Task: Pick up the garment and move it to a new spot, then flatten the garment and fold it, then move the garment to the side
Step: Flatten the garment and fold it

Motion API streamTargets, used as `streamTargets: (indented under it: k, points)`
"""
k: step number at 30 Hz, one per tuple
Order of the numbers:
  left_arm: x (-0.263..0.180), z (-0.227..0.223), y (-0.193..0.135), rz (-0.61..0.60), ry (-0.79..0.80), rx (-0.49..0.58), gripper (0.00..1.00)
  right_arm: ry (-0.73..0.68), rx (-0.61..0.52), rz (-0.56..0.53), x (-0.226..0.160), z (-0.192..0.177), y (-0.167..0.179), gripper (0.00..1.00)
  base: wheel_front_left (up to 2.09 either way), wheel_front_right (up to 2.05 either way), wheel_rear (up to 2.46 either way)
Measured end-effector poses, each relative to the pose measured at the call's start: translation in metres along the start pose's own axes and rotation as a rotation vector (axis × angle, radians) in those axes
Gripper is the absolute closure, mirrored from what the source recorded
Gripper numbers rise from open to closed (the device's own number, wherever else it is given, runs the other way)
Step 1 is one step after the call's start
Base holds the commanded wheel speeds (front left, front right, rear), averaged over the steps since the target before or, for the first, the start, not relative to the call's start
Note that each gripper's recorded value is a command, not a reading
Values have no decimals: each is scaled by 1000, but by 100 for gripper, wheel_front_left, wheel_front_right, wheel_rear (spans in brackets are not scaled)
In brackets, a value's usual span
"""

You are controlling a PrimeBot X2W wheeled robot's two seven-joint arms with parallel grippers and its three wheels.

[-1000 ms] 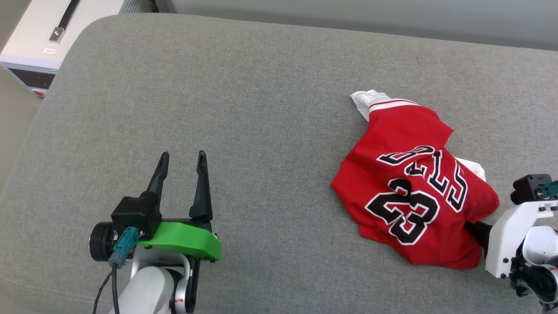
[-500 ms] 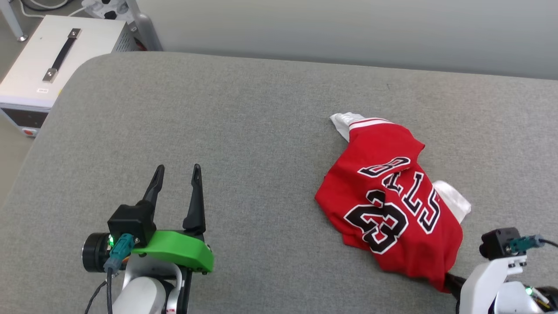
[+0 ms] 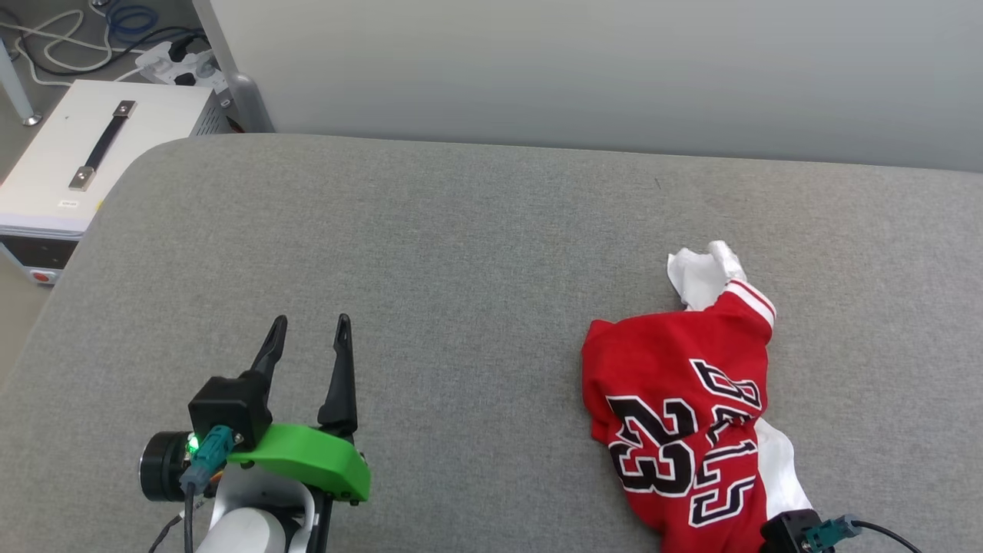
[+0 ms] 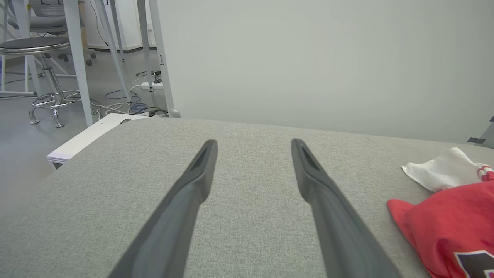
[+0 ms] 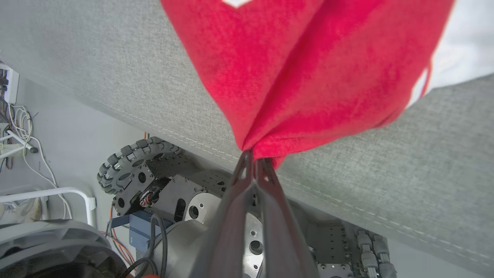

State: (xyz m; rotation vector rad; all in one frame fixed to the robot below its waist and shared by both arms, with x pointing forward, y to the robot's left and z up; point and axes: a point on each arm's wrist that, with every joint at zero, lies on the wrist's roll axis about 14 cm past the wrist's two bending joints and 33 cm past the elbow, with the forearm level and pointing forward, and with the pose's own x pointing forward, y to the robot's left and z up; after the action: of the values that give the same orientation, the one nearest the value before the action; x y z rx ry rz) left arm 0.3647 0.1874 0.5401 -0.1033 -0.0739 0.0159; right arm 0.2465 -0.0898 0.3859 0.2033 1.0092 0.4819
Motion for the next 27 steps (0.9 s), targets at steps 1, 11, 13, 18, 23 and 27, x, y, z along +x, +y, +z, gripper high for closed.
streamTargets:
  k: [1, 11, 13, 18, 23, 27]
  points:
    - [0, 0, 0, 0, 1, 1, 0, -17, 6, 1, 0, 2, 1, 99, 0, 0, 0]
    - [-6, -1, 5, 13, 11, 4, 0, -329, -48, -66, -18, 63, -10, 0, 0, 0, 0]
    - [-6, 0, 5, 15, 9, 4, 0, -405, -60, -73, -26, 79, -9, 0, 0, 0, 0]
    - [-7, 2, 4, 10, 6, 0, 0, -618, -102, -91, -51, 120, -5, 0, 0, 0, 0]
    - [-7, 4, 4, 14, -1, 3, 0, -803, -123, -123, -75, 151, -5, 0, 0, 0, 0]
    - [-8, 4, 4, 15, -1, 2, 0, -868, -133, -160, -87, 162, -11, 0, 0, 0, 0]
